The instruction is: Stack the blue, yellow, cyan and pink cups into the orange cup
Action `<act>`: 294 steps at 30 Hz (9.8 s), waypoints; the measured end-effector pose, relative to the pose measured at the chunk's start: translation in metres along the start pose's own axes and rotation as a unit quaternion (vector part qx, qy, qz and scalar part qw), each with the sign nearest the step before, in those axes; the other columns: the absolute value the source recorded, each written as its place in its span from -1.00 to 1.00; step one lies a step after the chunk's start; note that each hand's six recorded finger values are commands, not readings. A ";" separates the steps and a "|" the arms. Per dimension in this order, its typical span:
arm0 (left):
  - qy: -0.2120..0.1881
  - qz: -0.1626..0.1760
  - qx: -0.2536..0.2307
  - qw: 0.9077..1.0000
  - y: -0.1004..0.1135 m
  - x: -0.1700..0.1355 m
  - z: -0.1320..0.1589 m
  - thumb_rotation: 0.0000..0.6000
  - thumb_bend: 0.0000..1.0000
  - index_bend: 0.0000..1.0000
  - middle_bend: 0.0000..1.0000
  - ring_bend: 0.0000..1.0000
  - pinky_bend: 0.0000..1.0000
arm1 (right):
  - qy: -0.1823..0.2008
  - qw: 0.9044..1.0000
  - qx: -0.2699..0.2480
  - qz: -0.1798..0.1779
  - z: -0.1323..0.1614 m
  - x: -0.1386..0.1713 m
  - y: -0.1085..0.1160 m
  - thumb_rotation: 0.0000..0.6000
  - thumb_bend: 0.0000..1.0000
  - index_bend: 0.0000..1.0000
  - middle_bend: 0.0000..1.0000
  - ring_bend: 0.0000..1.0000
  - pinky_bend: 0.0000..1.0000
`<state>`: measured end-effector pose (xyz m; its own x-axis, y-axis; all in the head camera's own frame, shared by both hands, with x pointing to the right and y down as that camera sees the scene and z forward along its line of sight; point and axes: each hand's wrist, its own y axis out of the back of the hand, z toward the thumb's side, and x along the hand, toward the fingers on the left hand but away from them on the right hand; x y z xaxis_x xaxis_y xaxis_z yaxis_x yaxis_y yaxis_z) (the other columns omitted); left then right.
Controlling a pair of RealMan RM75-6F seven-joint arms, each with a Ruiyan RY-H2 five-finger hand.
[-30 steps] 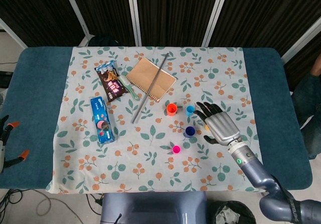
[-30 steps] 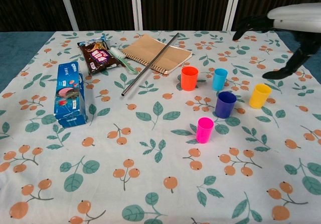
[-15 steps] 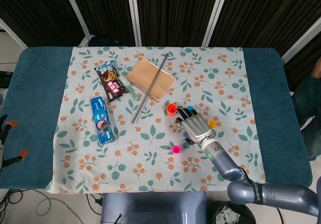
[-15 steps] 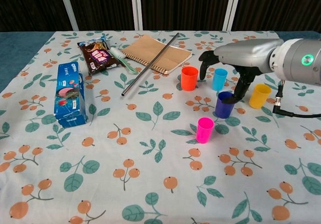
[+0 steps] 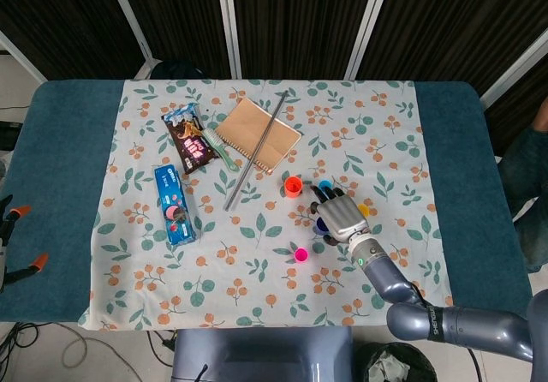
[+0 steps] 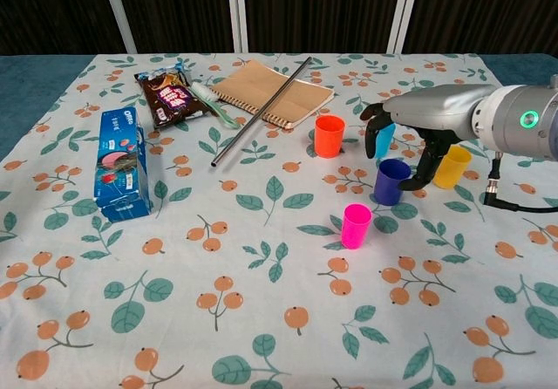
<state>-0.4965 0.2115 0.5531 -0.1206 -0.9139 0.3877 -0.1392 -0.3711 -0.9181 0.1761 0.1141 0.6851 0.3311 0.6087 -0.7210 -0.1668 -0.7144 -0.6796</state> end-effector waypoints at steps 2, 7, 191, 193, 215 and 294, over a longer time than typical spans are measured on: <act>0.000 0.000 0.000 1.000 0.000 0.000 0.000 1.00 -0.66 -0.59 -0.98 -1.00 -1.00 | 0.001 1.000 -0.001 0.000 0.000 -0.001 -0.001 1.00 -0.32 -0.28 -1.00 -0.81 -0.67; 0.001 0.000 0.000 1.000 0.000 0.000 -0.001 1.00 -0.65 -0.59 -0.98 -1.00 -1.00 | 0.000 1.000 0.000 -0.001 -0.001 -0.004 -0.001 1.00 -0.32 -0.25 -1.00 -0.81 -0.67; 0.018 -0.019 0.000 1.000 -0.003 0.000 -0.005 1.00 -0.63 -0.56 -0.98 -1.00 -1.00 | -0.086 0.996 -0.019 -0.021 -0.097 0.006 -0.019 1.00 -0.36 -0.21 -1.00 -0.79 -0.66; 0.019 -0.019 0.000 1.000 -0.003 0.000 -0.005 1.00 -0.63 -0.56 -0.98 -1.00 -1.00 | -0.086 0.996 -0.018 -0.021 -0.097 0.006 -0.019 1.00 -0.36 -0.20 -1.00 -0.79 -0.66; 0.023 -0.020 0.000 1.000 -0.003 0.001 -0.006 1.00 -0.63 -0.55 -0.98 -1.00 -1.00 | -0.090 0.995 -0.026 -0.024 -0.100 0.001 -0.019 1.00 -0.35 -0.04 -1.00 -0.75 -0.62; 0.030 -0.022 -0.012 0.999 0.000 0.003 -0.006 1.00 -0.63 -0.55 -0.98 -1.00 -1.00 | -0.060 0.994 -0.092 -0.002 0.014 -0.076 0.087 1.00 -0.36 0.06 -1.00 -0.75 -0.60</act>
<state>-0.5029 0.2096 0.5554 -0.1724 -0.8847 0.4331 -0.1700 -0.4064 -0.8978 0.1229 0.0103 0.6789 0.2161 0.6413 -0.7362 0.0107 -0.7556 -0.6550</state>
